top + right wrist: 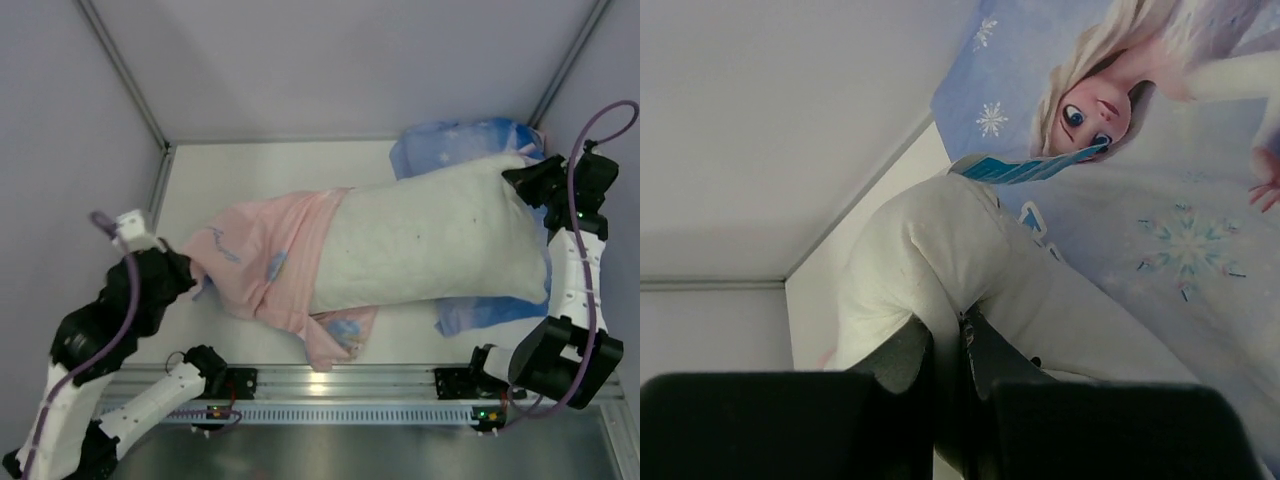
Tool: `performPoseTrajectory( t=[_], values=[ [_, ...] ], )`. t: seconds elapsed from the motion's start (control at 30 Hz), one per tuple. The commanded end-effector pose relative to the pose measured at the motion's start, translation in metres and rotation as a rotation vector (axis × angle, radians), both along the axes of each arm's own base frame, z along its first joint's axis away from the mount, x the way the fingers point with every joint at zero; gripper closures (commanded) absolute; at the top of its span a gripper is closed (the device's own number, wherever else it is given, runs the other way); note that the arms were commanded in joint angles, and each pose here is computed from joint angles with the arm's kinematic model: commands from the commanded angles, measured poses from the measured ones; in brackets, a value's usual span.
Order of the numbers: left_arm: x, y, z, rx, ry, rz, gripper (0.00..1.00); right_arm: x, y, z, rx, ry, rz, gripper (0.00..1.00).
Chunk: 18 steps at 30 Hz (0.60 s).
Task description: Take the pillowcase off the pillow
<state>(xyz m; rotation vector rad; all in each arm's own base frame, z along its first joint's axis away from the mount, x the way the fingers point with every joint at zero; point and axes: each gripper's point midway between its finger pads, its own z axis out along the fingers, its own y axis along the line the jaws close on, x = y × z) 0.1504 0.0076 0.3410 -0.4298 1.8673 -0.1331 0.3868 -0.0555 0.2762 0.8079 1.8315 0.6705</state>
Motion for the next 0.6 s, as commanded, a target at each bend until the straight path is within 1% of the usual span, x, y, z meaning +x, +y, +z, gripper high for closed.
performPoseTrajectory(
  t=[0.0, 0.03, 0.07, 0.1, 0.17, 0.23, 0.27, 0.3, 0.33, 0.37, 0.4, 0.43, 0.47, 0.5, 0.53, 0.57],
  values=[
    [0.047, -0.095, -0.036, -0.046, 0.128, -0.301, 1.0, -0.005, 0.007, 0.027, -0.124, -0.126, 0.0, 1.0],
    [0.052, -0.105, -0.055, -0.029, 0.181, -0.327, 1.0, -0.007, 0.015, 0.021, -0.138, -0.122, 0.029, 1.0],
    [0.06, -0.114, -0.06, -0.027, 0.189, -0.346, 1.0, -0.01, 0.021, 0.019, -0.148, -0.124, 0.047, 1.0],
    [0.068, -0.123, -0.074, 0.003, 0.242, -0.366, 1.0, -0.014, 0.03, 0.007, -0.143, -0.101, 0.077, 1.0],
    [0.077, -0.127, -0.083, 0.033, 0.269, -0.365, 0.98, -0.023, 0.036, 0.001, -0.174, -0.095, 0.1, 1.0],
    [0.087, -0.135, -0.088, 0.069, 0.287, -0.386, 0.79, -0.032, 0.04, -0.017, -0.197, -0.057, 0.115, 1.0],
    [0.092, -0.137, -0.079, 0.067, 0.273, -0.387, 0.48, -0.037, 0.042, -0.017, -0.213, -0.062, 0.12, 1.0],
    [0.098, -0.141, -0.078, 0.09, 0.273, -0.398, 0.37, -0.042, 0.045, -0.025, -0.22, -0.046, 0.13, 0.98],
    [0.102, -0.141, -0.072, 0.099, 0.258, -0.394, 0.3, -0.045, 0.046, -0.03, -0.24, -0.034, 0.143, 0.86],
    [0.107, -0.142, -0.065, 0.106, 0.241, -0.388, 0.18, -0.048, 0.047, -0.031, -0.252, -0.034, 0.149, 0.77],
    [0.116, -0.144, -0.053, 0.126, 0.219, -0.389, 0.15, -0.05, 0.048, -0.035, -0.255, -0.022, 0.157, 0.72],
    [0.121, -0.146, -0.045, 0.138, 0.208, -0.391, 0.13, -0.052, 0.049, -0.038, -0.259, -0.011, 0.165, 0.7],
    [0.13, -0.151, -0.047, 0.162, 0.225, -0.397, 0.12, -0.053, 0.05, -0.04, -0.261, -0.005, 0.173, 0.69],
    [0.137, -0.155, -0.03, 0.173, 0.19, -0.407, 0.1, -0.054, 0.051, -0.041, -0.255, -0.001, 0.18, 0.68],
    [0.143, -0.158, -0.027, 0.184, 0.189, -0.412, 0.04, -0.055, 0.053, -0.043, -0.249, 0.005, 0.19, 0.63],
    [0.153, -0.166, -0.035, 0.216, 0.22, -0.429, 0.01, -0.057, 0.055, -0.046, -0.244, 0.01, 0.198, 0.6]
  ],
)
